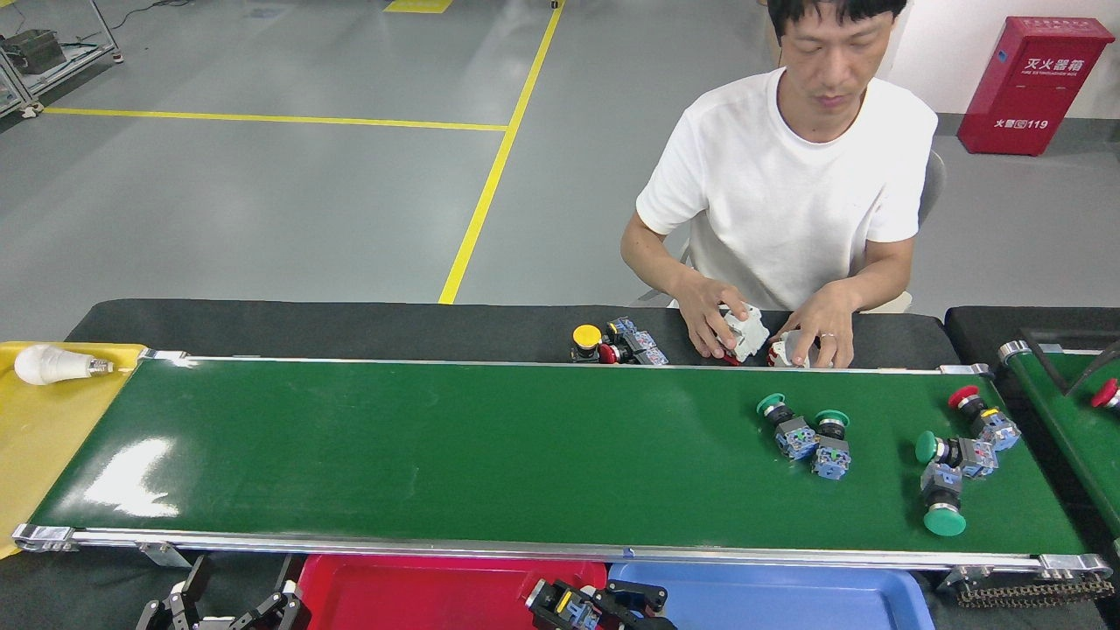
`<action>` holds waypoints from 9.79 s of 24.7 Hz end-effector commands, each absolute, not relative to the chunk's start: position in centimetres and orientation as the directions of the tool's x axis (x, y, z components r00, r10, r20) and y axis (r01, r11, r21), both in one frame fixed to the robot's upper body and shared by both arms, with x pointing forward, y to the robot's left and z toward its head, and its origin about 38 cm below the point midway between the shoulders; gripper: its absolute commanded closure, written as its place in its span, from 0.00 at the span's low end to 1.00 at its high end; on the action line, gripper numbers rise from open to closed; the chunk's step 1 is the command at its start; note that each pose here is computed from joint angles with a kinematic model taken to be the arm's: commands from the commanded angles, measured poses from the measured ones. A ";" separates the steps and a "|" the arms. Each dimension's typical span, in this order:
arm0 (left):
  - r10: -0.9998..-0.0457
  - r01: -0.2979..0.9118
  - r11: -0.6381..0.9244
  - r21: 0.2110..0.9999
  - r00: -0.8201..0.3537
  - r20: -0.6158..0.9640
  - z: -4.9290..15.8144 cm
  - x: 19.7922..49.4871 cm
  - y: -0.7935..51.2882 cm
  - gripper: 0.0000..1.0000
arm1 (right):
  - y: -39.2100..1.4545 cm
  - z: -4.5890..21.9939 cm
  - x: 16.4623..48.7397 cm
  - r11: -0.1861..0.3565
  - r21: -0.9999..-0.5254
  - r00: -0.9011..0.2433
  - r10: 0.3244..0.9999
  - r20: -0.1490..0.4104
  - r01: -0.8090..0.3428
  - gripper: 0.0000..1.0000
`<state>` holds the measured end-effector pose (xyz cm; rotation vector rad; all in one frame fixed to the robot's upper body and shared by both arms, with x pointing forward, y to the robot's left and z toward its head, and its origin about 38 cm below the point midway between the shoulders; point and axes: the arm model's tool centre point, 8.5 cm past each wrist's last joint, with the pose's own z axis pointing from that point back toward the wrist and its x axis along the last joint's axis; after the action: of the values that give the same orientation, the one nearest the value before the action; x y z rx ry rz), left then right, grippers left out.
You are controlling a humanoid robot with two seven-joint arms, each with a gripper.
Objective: Pick switch part from conveyor to tray
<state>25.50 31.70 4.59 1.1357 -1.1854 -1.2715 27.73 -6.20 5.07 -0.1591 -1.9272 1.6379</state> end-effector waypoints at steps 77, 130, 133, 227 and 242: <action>-0.876 0.064 -0.208 0.976 -0.456 -0.156 3.5 41.5 15.0 0.00 | -9.3 3.7 36.7 0.162 -0.969 -0.230 0.952 0.203 -0.185 0.71; -0.942 0.136 -0.203 0.970 -0.298 -0.155 2.4 25.4 26.6 0.00 | -25.2 4.9 26.7 0.232 -0.969 0.067 0.969 0.238 0.083 0.00; -0.969 0.107 -0.145 0.984 -0.217 -0.119 3.8 26.9 27.8 0.00 | -25.4 4.6 26.2 0.219 -0.973 0.061 0.973 0.223 0.069 0.00; -0.993 0.109 -0.077 0.991 0.081 -0.086 4.1 41.7 34.1 0.00 | -25.8 4.6 24.9 0.217 -0.970 -0.020 0.976 0.216 0.109 0.01; -0.976 0.216 -0.086 0.973 0.179 -0.126 3.9 49.5 36.3 0.05 | -14.2 4.8 36.5 0.120 -0.988 -0.169 0.976 0.135 -0.096 0.06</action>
<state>48.66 35.42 2.45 1.1649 -0.8634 -1.2585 35.89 -14.35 4.35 -0.9449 -1.3461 1.2892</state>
